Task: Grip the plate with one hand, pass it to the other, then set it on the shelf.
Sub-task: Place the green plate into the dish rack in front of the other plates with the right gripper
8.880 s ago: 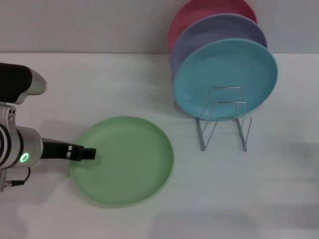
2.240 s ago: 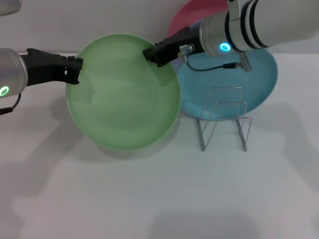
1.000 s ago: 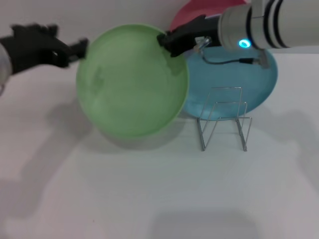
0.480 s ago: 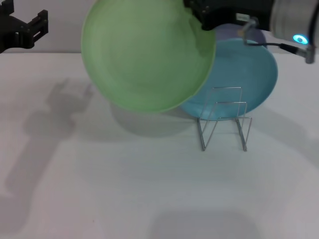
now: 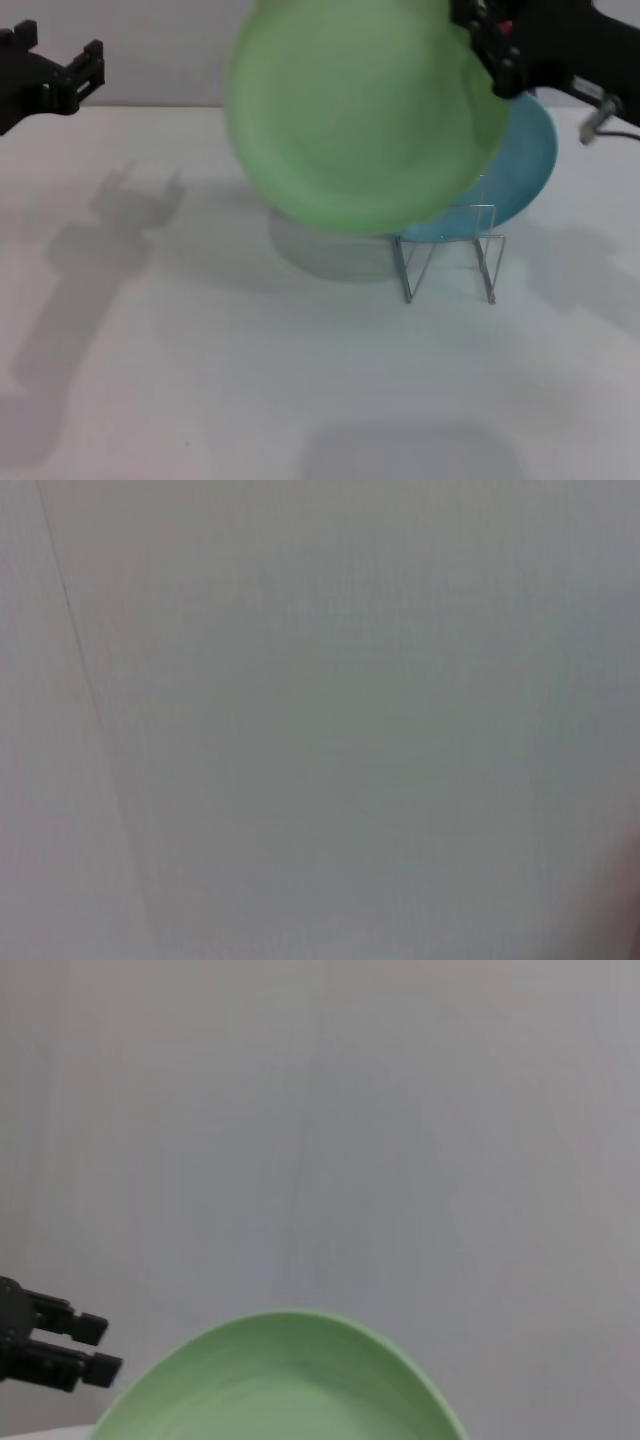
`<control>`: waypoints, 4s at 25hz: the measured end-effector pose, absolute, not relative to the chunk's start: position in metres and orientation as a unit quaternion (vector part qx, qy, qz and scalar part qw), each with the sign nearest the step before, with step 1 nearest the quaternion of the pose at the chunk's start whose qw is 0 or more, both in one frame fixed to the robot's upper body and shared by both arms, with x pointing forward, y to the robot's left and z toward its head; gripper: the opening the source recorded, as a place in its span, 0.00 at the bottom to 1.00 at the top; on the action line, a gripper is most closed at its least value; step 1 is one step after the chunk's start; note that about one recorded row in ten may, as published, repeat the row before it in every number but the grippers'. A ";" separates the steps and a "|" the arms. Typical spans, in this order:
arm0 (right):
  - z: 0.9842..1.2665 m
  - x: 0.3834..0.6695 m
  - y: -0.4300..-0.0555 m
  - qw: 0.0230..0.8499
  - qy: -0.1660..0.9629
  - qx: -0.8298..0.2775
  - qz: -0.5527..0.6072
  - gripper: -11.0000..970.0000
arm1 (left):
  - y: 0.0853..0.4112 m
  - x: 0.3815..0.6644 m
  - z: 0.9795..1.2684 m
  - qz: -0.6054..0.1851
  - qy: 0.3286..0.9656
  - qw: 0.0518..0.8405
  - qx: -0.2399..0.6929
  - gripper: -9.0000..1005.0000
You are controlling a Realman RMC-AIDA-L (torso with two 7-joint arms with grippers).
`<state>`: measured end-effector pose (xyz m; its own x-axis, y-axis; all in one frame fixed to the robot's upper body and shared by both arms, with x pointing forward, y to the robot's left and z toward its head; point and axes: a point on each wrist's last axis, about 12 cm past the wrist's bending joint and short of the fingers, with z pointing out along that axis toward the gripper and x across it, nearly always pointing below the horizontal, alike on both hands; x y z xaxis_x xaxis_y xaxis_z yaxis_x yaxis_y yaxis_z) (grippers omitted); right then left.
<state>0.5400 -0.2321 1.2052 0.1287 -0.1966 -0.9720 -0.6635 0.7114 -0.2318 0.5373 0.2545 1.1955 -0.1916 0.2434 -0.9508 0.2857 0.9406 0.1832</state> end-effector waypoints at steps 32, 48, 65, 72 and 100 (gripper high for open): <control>1.161 0.530 -0.310 0.767 0.490 -0.402 0.093 0.05 | 0.225 0.546 1.171 -0.050 0.783 0.586 0.201 0.65; 1.149 0.529 -0.314 0.758 0.490 -0.427 0.056 0.05 | 0.220 0.548 1.162 -0.051 0.781 0.589 0.202 0.65; 1.139 0.532 -0.313 0.735 0.502 -0.454 0.044 0.06 | 0.216 0.551 1.155 -0.052 0.781 0.588 0.205 0.65; 1.125 0.532 -0.314 0.726 0.514 -0.456 0.039 0.08 | 0.213 0.553 1.154 -0.055 0.780 0.587 0.210 0.65; 1.095 0.522 -0.306 0.727 0.527 -0.436 0.068 0.70 | 0.204 0.568 1.146 -0.051 0.783 0.574 0.233 0.65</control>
